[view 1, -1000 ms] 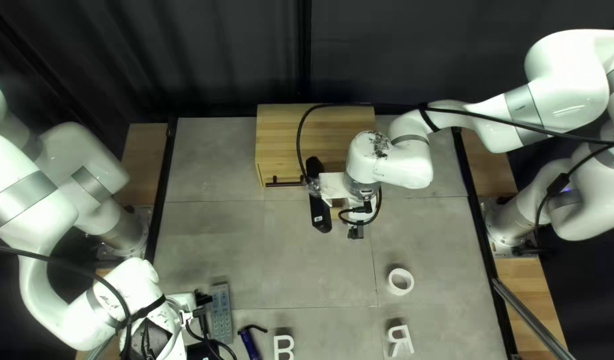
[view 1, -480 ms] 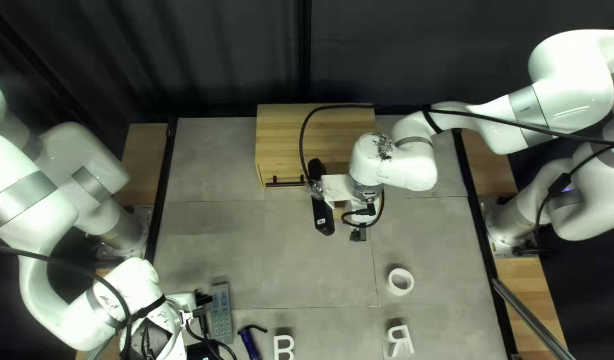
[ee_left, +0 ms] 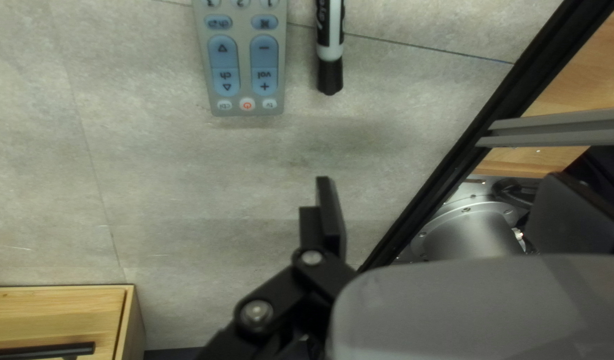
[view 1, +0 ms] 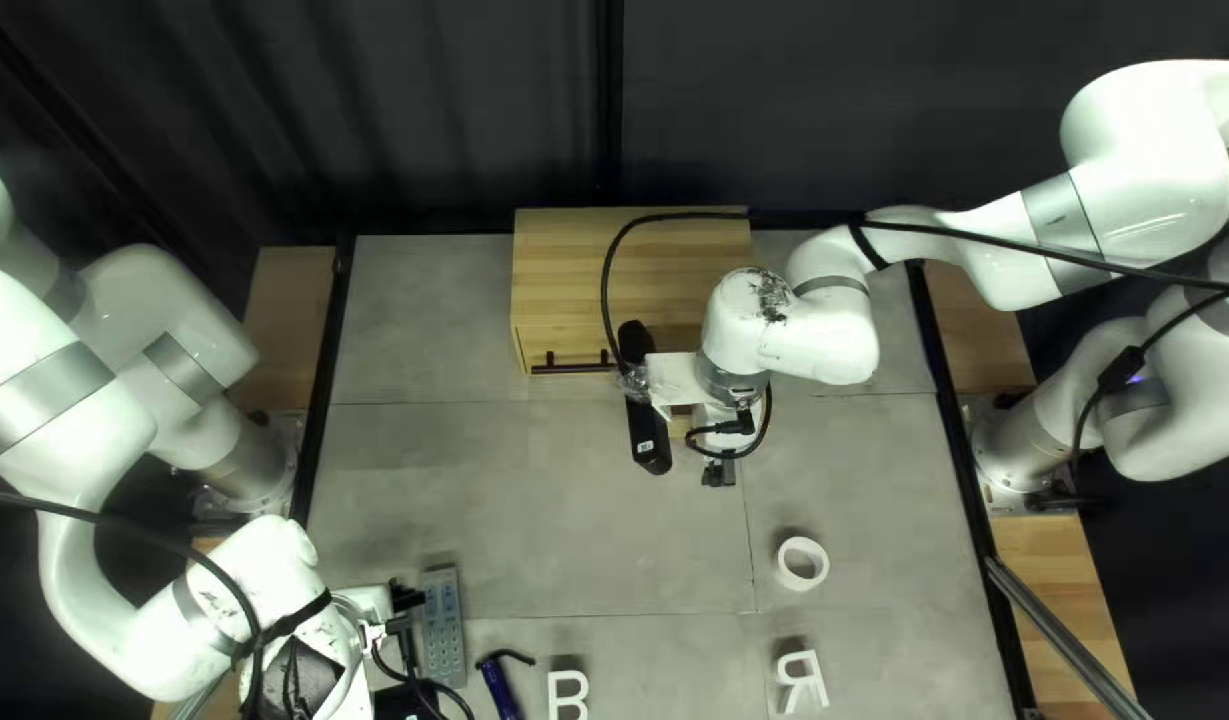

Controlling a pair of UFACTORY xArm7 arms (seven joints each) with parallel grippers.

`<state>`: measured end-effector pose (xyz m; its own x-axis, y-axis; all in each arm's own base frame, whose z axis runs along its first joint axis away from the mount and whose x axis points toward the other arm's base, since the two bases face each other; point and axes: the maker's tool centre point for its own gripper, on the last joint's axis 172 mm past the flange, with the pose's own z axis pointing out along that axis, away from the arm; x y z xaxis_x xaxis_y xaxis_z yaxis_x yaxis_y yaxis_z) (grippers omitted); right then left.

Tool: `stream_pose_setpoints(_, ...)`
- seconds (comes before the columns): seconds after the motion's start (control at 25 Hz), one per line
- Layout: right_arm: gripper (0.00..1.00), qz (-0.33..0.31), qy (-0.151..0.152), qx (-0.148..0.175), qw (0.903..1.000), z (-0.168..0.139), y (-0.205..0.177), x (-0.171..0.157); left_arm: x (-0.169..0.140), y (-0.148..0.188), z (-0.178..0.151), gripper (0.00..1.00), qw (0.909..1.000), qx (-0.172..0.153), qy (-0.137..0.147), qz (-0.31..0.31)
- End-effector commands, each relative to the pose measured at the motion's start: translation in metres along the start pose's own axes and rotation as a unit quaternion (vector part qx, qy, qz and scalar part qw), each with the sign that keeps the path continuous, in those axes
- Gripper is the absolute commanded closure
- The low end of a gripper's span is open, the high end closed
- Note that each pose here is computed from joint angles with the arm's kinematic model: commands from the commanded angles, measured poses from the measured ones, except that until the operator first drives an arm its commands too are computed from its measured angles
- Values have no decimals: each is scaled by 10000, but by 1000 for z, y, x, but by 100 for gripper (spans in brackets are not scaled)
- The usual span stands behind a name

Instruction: Open drawers and place objects into drawer and close

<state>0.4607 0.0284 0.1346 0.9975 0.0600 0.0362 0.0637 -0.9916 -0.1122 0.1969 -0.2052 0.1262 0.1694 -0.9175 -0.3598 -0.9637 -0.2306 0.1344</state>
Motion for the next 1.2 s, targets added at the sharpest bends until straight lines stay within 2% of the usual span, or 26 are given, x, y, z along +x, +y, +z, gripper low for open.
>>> stream_pose_setpoints(0.04,0,-5,-7,12,10000,0,-2,0,0,0,0,0,10000,0,0,0)
stream_pose_setpoints(1.2,0,-62,-42,-5,10000,-6,-14,-1,0,0,0,0,10000,0,0,0)
